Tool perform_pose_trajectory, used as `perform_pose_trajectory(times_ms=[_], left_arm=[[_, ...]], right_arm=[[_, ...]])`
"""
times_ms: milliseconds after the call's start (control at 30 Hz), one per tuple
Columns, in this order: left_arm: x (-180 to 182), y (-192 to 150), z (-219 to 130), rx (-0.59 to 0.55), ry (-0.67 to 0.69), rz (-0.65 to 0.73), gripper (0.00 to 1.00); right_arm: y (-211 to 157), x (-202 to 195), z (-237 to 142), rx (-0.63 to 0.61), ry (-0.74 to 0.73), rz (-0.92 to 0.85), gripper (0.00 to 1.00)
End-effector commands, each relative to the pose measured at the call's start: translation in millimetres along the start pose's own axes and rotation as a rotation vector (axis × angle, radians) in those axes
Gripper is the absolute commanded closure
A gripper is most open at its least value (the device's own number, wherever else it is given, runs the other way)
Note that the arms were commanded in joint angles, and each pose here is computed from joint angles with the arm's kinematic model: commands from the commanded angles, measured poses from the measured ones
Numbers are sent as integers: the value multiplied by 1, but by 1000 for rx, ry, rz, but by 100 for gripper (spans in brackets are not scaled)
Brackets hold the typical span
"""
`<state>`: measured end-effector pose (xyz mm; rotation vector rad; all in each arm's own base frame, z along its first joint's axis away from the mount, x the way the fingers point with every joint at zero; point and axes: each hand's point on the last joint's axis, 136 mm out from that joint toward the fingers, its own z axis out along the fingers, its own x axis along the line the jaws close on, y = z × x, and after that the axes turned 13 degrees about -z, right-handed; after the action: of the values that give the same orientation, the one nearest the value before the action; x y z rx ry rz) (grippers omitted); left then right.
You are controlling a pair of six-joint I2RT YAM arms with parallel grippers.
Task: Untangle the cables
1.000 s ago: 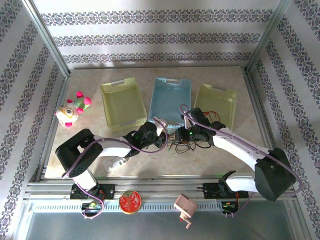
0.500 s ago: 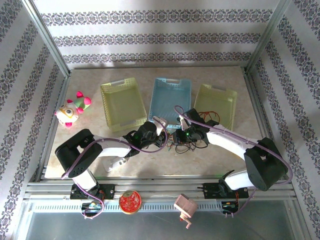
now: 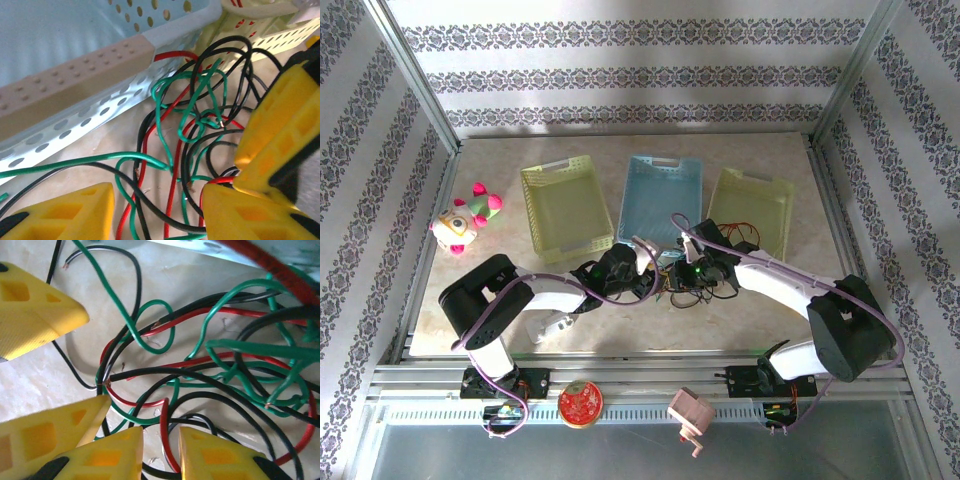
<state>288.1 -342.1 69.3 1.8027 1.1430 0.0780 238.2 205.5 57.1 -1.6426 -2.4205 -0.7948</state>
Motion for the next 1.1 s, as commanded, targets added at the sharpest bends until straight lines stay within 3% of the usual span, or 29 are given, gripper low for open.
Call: perform_pose_trajectory(times_ms=[0, 267, 633, 1067], left_arm=[[-18, 11, 0, 4, -53, 0, 50], [-22, 16, 2, 40, -67, -1, 47], [-22, 35, -7, 2, -130, -92, 46], [-19, 34, 0, 32, -117, -97, 46]], right_arm=[[-3, 0, -3, 10, 18, 10, 73], [-2, 1, -7, 11, 40, 22, 73], [15, 6, -14, -21, 76, 36, 72], [13, 8, 0, 36, 100, 41, 73]])
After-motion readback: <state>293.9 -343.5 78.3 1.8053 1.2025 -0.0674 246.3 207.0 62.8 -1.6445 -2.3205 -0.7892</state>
